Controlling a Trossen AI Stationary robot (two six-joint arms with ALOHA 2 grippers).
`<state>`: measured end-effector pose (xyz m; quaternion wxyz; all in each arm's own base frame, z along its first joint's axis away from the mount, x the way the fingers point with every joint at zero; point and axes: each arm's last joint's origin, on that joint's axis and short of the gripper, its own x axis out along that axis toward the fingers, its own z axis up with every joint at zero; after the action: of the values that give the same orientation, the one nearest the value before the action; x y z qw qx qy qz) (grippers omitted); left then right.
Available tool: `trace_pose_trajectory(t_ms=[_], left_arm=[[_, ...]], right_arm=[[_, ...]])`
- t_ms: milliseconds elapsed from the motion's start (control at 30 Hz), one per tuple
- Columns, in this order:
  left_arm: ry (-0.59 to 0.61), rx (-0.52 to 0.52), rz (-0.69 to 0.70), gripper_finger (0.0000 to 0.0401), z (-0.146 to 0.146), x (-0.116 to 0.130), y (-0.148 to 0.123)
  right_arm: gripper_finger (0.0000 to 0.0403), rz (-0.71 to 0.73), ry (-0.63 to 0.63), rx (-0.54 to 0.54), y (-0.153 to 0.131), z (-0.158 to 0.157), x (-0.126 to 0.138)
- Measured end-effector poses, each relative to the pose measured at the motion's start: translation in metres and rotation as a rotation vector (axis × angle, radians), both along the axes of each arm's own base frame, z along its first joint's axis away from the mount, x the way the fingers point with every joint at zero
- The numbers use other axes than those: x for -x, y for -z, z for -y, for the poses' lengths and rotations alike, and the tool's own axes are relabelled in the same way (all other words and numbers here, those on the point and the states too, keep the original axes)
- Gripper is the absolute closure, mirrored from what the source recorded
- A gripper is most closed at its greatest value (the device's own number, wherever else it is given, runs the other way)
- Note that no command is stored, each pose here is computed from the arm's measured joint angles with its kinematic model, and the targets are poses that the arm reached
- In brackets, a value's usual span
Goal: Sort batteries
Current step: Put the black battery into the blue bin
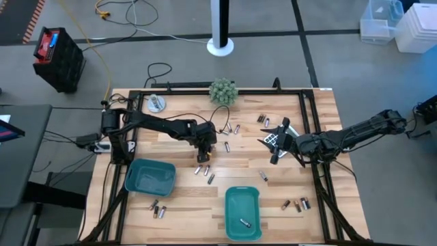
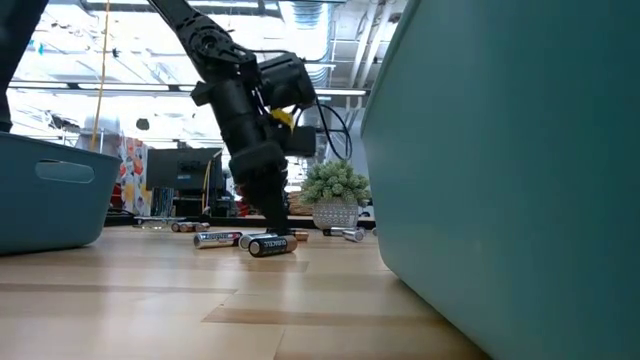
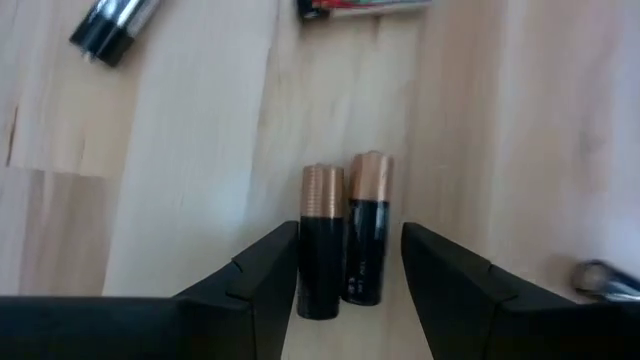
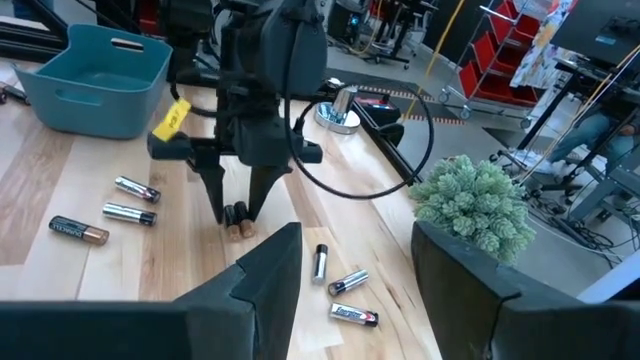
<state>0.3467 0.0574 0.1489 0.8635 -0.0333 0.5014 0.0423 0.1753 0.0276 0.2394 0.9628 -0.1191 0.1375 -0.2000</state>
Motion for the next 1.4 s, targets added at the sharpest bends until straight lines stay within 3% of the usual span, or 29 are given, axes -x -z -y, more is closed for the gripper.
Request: trace_pose_trajectory(t_ms=[267, 867, 1400], left_arm=[[0.000, -0.003, 0.034, 0.0228, -0.001, 0.003, -0.014], [0.050, 0.071, -0.029, 0.0228, 0.016, 0.006, 0.001], [0.000, -0.035, -0.015, 0.0228, 0.007, 0.001, 0.005]], right_arm=[[0.0198, -0.001, 0.001, 0.001, 0.000, 0.000, 0.000], [0.0198, 0.000, 0.001, 0.000, 0.000, 0.000, 0.000], [0.0198, 0.000, 0.013, -0.001, 0.000, 0.002, 0.000]])
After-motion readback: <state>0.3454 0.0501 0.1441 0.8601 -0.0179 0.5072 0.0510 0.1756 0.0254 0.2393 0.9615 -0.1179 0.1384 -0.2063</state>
